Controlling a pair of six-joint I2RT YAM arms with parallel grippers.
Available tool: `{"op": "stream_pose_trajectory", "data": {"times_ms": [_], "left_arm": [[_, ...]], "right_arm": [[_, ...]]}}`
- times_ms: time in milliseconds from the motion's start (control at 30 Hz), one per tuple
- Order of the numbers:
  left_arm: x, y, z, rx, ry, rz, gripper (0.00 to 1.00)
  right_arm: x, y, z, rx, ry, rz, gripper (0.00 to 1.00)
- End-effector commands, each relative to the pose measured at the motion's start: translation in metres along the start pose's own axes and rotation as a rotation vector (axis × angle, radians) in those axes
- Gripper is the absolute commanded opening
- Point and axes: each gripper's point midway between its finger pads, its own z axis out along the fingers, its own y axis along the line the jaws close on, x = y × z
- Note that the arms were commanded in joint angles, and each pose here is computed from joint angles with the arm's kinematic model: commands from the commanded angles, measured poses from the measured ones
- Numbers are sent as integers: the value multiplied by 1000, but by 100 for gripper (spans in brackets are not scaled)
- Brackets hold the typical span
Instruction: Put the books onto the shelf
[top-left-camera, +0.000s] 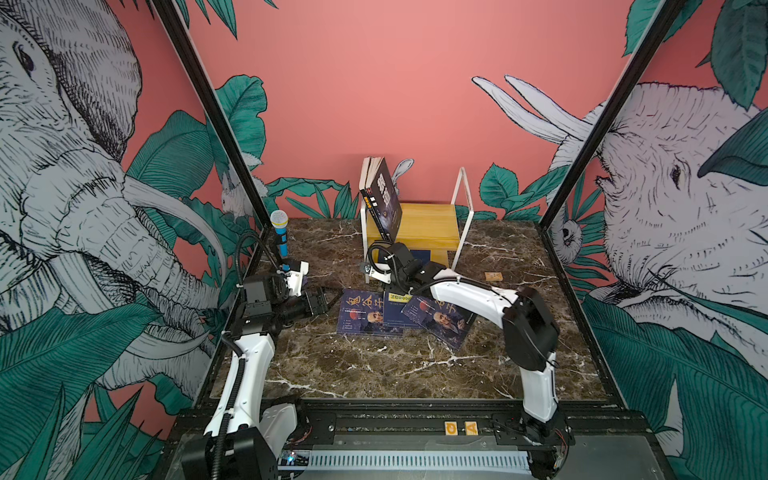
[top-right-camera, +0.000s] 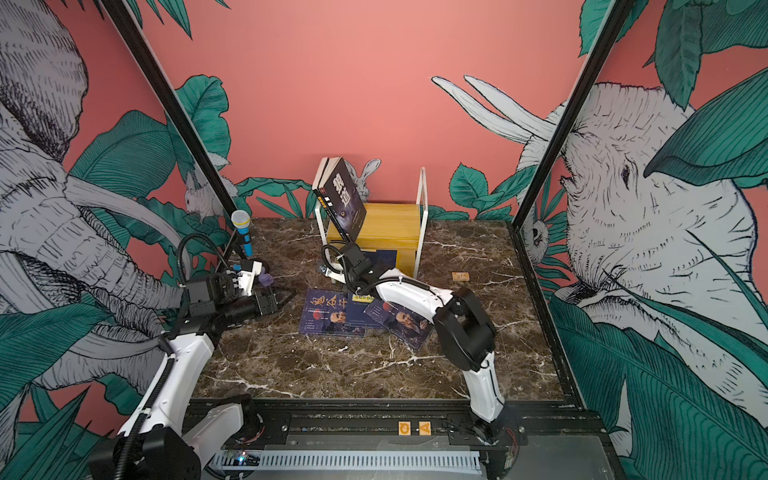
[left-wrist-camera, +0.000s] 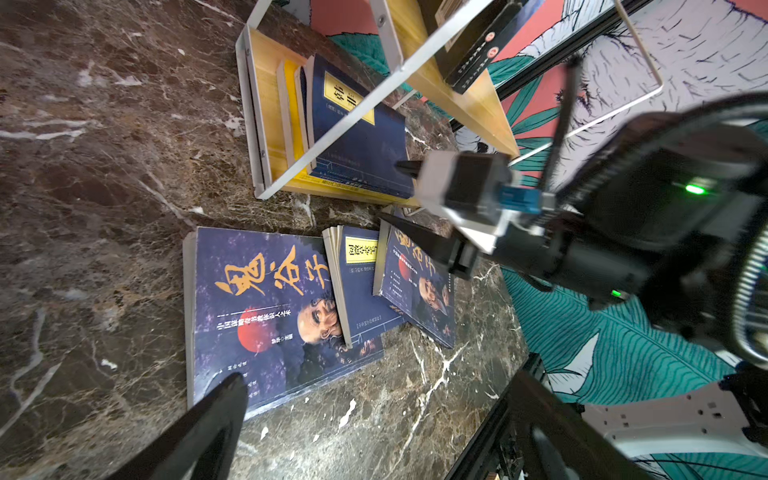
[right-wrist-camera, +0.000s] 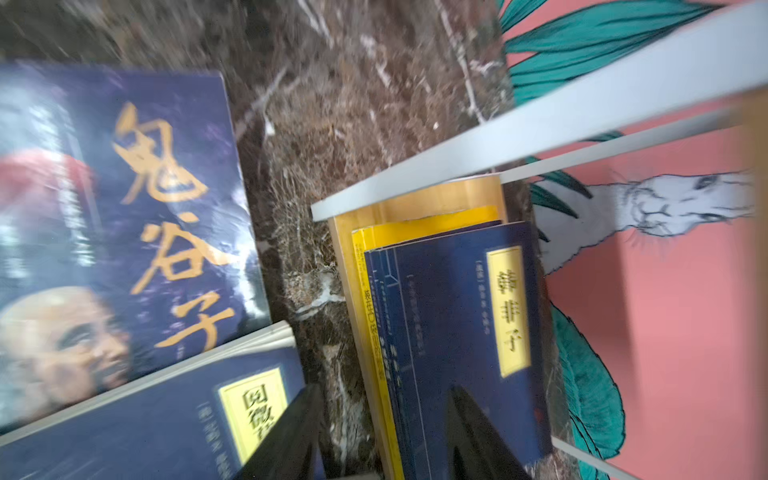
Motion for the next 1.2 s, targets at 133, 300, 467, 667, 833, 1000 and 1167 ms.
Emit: {"op": "stream_pose_trajectory", "data": {"times_ms": [133, 300, 467, 667, 833, 1000, 1167], "left_arm": [[11, -53, 23, 121, 120, 168, 98], [20, -72, 59, 158, 210, 247, 94], [33, -72, 99, 144, 281, 207, 92], [59, -51, 136, 69, 338, 93, 90], [74, -44, 160, 1, 393, 98, 90], [84, -36, 179, -99, 442, 155, 92], [94, -28, 192, -139, 487, 114, 92]], "right_arm": [[20, -8, -107, 102, -138, 388, 51], [77, 4, -141, 148, -51, 706, 51], [135, 21, -165, 227, 51, 944, 49], [194, 39, -180, 288, 144, 1225, 47], [226, 54, -171, 271, 205, 1407, 45], [247, 66, -151, 254, 274, 1516, 43], [258, 78, -127, 214, 298, 1607, 43]]}}
